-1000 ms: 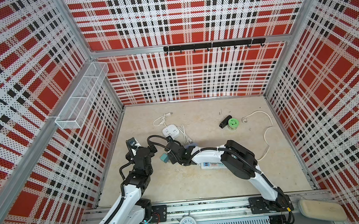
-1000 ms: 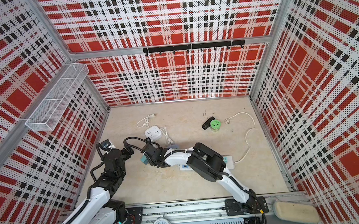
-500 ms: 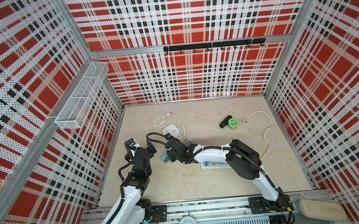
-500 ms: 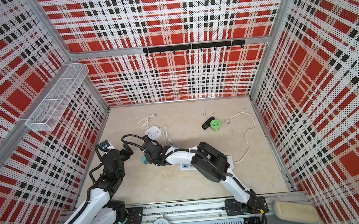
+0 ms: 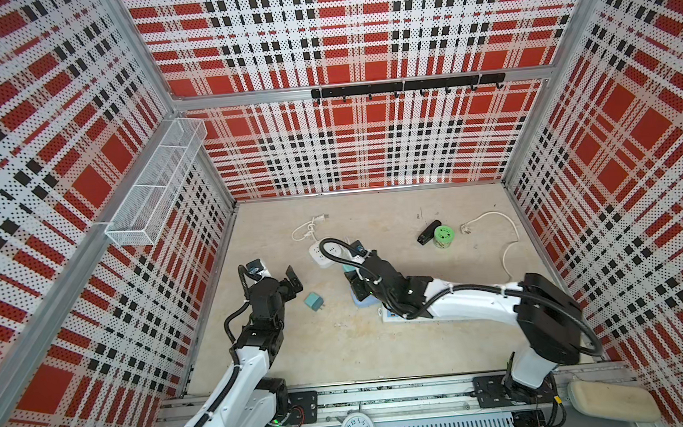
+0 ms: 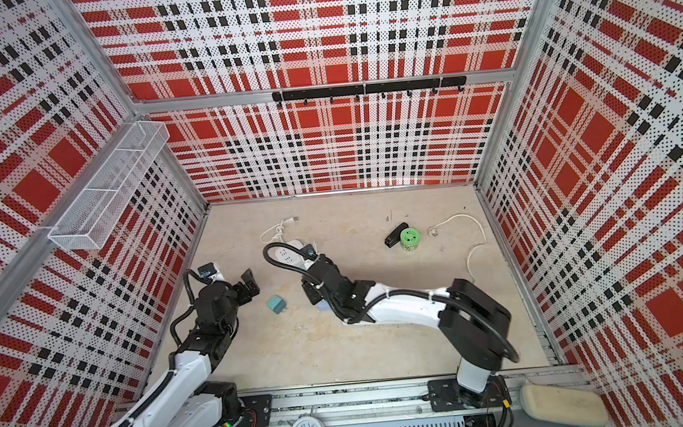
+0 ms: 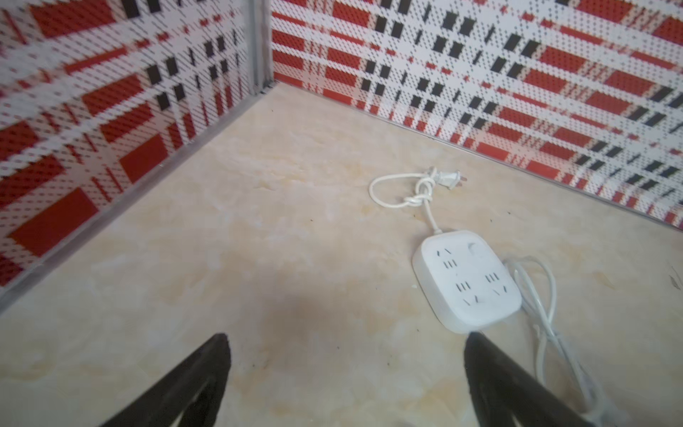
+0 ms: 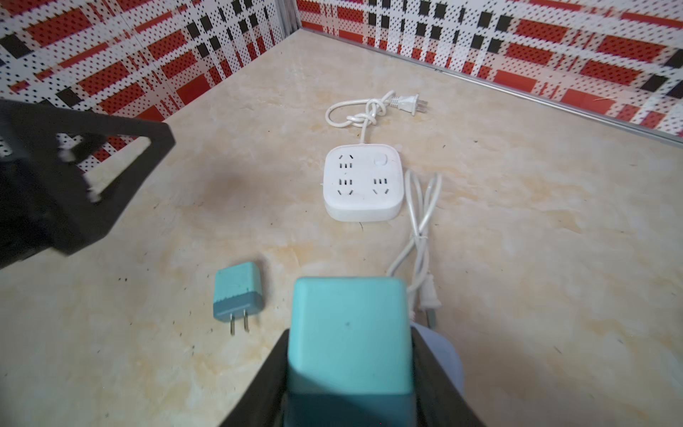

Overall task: Insert the plug
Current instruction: 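Lift the teal adapter off the table with the right gripper, then carry the teal adapter with the right gripper toward the left while the left reaches over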

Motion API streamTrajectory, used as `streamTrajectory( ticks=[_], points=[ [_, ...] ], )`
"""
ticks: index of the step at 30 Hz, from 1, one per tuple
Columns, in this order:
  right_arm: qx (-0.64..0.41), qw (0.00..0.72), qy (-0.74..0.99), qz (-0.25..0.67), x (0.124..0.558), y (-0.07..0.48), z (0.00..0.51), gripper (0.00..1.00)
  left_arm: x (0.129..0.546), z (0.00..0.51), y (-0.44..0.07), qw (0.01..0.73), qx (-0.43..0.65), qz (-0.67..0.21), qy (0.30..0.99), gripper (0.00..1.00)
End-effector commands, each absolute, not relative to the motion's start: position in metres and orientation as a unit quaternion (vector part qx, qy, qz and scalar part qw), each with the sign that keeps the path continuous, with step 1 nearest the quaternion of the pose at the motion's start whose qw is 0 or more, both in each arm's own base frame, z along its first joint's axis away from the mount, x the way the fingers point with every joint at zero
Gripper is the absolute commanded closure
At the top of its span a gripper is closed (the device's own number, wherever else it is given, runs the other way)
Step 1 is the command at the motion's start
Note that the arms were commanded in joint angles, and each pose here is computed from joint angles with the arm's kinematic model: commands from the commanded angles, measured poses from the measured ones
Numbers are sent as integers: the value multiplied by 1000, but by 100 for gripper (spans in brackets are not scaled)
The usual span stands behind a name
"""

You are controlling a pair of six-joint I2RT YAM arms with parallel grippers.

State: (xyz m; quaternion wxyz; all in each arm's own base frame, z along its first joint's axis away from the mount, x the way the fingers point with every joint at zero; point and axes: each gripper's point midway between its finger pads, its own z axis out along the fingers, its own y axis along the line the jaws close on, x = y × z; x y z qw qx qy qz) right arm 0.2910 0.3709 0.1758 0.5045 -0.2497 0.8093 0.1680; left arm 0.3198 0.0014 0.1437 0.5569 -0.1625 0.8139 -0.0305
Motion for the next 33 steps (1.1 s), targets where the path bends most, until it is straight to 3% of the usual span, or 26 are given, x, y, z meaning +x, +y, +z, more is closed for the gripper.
streamTrajectory(
  ticks=[1, 10, 17, 20, 33],
  points=[
    [-236, 603, 746, 156, 291, 344, 223, 82, 337, 171, -21, 577, -153, -107, 795, 1],
    [-245, 681, 682, 104, 279, 298, 238, 87, 341, 193, -55, 542, -74, -195, 814, 1],
    [-286, 690, 650, 135, 271, 317, 235, 87, 319, 213, -66, 566, -53, -238, 788, 0],
    [-298, 692, 642, 143, 270, 325, 231, 89, 315, 217, -79, 556, -34, -268, 786, 7],
    [-345, 684, 617, 184, 255, 344, 217, 95, 293, 230, -181, 500, 105, -351, 785, 16]
  ],
)
